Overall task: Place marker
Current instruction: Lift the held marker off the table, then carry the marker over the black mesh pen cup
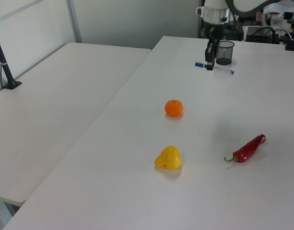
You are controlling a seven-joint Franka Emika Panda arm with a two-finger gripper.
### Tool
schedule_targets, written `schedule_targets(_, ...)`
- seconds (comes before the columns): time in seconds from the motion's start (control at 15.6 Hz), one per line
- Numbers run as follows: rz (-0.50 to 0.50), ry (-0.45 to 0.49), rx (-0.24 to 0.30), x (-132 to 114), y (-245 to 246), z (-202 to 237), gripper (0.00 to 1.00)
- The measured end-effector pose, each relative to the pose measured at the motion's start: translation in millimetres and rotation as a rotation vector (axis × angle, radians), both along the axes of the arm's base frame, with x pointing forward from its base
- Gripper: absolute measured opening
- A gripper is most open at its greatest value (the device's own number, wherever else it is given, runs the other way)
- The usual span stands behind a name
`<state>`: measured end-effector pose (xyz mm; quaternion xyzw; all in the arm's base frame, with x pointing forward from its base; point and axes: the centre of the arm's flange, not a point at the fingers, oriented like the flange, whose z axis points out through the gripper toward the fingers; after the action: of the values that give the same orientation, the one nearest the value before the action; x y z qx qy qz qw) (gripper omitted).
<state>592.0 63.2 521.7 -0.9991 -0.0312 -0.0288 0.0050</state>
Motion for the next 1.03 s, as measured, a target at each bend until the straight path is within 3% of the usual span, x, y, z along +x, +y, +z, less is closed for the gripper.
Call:
schedule_targets(0.26, -0.083, -0.018, 0.059, -19, -42, 49, 0.16)
schedule_targets(0.45, -0.063, -0.003, 0.07, -38, -61, 72, 0.16)
schedule_targets(1.03, -0.066, -0.007, 0.071, -45, -74, 80, 0.16)
